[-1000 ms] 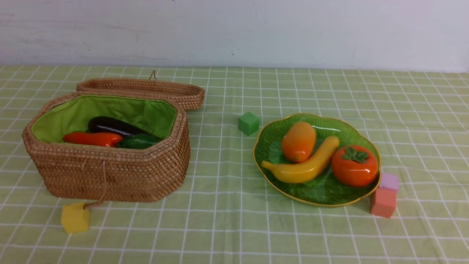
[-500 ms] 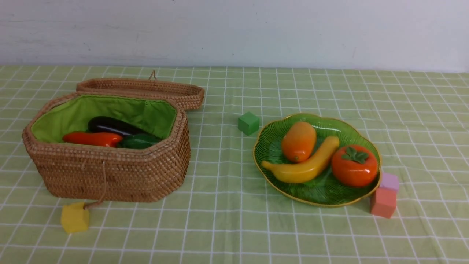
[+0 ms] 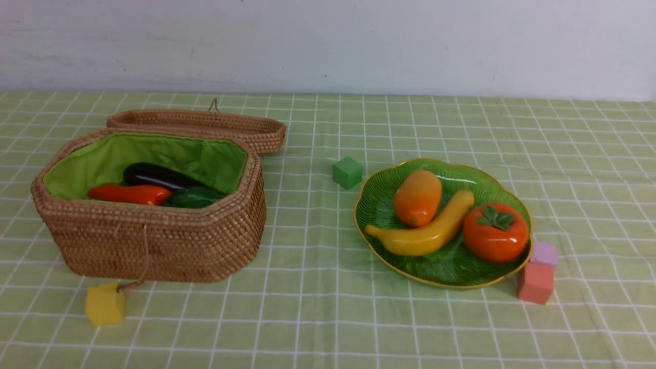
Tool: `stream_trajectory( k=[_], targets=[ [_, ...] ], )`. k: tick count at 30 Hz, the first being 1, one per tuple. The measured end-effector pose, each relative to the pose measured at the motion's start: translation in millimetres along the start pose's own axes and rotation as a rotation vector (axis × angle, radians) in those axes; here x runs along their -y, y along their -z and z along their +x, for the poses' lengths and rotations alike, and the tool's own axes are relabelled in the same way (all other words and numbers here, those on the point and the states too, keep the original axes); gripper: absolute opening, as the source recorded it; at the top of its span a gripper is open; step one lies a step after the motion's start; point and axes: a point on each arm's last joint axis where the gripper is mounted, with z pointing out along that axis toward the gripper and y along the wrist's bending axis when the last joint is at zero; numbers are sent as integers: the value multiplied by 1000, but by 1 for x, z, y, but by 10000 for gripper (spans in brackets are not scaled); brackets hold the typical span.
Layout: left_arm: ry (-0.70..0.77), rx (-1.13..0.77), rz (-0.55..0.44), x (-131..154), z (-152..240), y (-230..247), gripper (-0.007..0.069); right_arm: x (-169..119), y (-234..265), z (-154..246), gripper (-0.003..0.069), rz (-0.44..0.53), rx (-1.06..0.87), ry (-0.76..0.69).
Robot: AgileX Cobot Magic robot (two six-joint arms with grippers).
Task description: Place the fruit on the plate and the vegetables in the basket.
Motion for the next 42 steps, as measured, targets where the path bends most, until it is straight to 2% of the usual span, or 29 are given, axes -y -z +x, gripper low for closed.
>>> stream_trajectory(
  k=[3,18,36,39,40,41,42],
  targets=[
    [-1,-1,-1,0,0,0,-13,3,-6,17,31,13,-49,12],
    [-1,-1,-1,0,0,0,-11,3,-6,17,14,13,-47,12],
    [-10,-1,-5,0,1,0,2,3,-6,17,34,13,-47,12],
    [-32,7,-41,-3,3,-1,2,3,-6,17,35,13,-47,12],
    [-26,35,-103,-7,4,-2,0,3,-6,17,38,13,-47,12],
    [-18,40,-124,-8,4,-2,-1,3,-6,17,39,13,-47,12],
    [19,91,-213,-13,4,-2,-13,3,-6,17,40,13,-47,12]
  ],
)
